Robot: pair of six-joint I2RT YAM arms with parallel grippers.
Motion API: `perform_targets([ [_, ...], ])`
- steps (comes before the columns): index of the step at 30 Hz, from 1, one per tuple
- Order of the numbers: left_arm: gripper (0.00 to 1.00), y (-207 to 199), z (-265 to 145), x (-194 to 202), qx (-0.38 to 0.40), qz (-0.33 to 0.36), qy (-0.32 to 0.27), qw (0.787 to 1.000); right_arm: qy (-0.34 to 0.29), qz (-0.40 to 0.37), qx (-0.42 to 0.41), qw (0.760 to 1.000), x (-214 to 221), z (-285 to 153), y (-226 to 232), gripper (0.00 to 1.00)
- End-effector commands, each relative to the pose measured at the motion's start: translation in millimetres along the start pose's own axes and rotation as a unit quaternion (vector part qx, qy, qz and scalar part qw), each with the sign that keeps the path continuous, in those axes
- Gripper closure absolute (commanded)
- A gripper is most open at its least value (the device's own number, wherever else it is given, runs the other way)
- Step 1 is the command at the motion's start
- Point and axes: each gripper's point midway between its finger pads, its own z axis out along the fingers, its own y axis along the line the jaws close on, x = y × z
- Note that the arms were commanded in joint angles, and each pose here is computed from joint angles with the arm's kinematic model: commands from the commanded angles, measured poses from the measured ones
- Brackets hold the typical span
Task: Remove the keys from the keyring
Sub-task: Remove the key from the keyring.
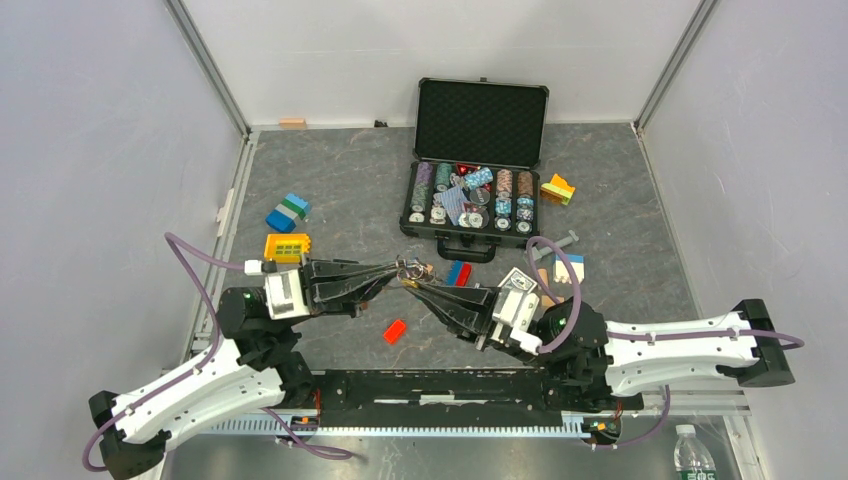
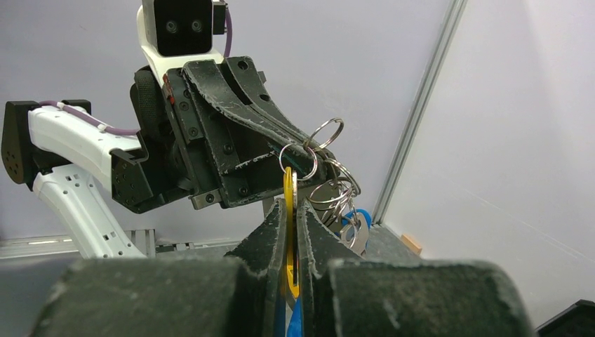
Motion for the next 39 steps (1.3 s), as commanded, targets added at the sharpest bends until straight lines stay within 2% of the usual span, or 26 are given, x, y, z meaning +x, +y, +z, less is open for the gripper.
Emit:
perform_targets([
  [1,0.98,-8,5,-14,0.029,0.014,-0.008,0.999,-0.055,0.017,0.026,0.998,-46,3,-20,0.96],
  [21,0.98,-14,3,-2,0.051,0.017,0.024,0.998,-0.05,0.014,0.03,0.998,-48,-7,-27,0.96],
  [39,0.98,-10,2,-10,0.038,0.024,0.018,0.999,0.002,-0.001,0.019,1.0,-25,-25,-26,0.96],
])
